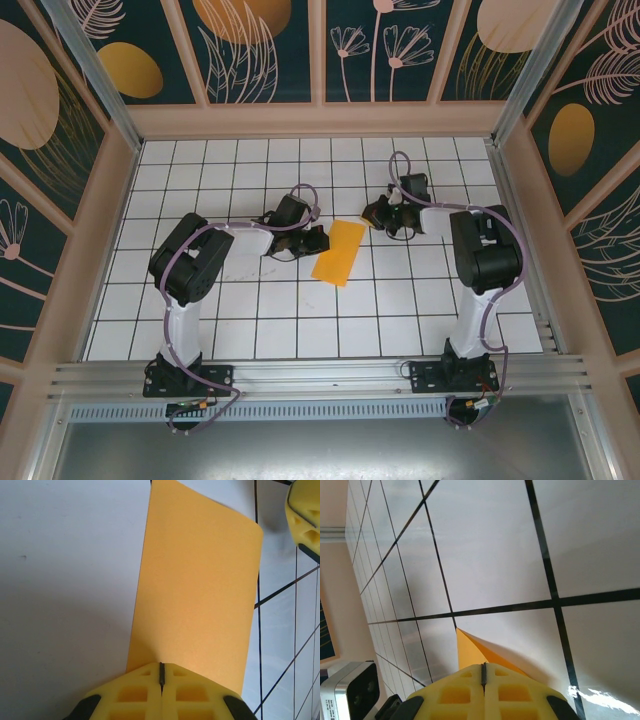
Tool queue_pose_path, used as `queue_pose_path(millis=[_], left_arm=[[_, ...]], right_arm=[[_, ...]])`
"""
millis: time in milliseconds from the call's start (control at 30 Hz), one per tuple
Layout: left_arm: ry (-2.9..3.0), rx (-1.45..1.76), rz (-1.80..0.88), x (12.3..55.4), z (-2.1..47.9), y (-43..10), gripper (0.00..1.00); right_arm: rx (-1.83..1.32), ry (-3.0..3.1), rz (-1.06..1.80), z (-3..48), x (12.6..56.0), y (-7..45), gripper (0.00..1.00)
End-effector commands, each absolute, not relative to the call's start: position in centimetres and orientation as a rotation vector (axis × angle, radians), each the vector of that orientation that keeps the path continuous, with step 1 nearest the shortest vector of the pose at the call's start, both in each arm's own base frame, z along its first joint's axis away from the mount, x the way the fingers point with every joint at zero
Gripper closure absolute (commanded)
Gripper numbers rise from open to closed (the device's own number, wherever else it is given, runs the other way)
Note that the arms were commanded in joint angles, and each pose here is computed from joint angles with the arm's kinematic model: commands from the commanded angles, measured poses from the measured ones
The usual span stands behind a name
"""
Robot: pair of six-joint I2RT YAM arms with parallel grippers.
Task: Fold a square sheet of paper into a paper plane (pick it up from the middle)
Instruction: Fold the square sheet of paper in half at the center of the table.
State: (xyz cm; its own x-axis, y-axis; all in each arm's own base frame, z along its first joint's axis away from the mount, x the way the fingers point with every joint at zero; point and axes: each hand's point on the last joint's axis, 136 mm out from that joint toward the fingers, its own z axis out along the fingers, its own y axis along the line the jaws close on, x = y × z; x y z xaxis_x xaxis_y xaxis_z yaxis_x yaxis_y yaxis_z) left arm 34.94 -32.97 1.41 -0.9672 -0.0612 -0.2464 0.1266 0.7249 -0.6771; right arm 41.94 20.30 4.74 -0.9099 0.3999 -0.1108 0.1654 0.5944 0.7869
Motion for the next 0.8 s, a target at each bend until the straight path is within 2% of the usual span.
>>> queue_pose_path(millis=[0, 400, 633, 767], left_arm=[[2.863, 0.012, -0.901, 32.0, -3.5, -30.4, 1.0], [2.864, 0.015, -0.899, 32.0, -3.4, -30.4, 1.0], [2.862, 0.016, -0.899, 32.0, -3.4, -30.4, 1.0], [2.86, 0.019, -0.9, 32.0, -3.3, -30.4, 1.0]], right_arm=[[0.517, 2.58, 1.229, 3.8, 41.4, 20.5, 1.0], [0.595, 2.66, 1.135, -0.7, 39.8, 19.5, 1.0], [0.481, 2.57, 1.166, 4.6, 41.4, 20.1, 1.0], [0.414, 2.516, 1.207, 7.1, 40.6, 21.0, 1.0]])
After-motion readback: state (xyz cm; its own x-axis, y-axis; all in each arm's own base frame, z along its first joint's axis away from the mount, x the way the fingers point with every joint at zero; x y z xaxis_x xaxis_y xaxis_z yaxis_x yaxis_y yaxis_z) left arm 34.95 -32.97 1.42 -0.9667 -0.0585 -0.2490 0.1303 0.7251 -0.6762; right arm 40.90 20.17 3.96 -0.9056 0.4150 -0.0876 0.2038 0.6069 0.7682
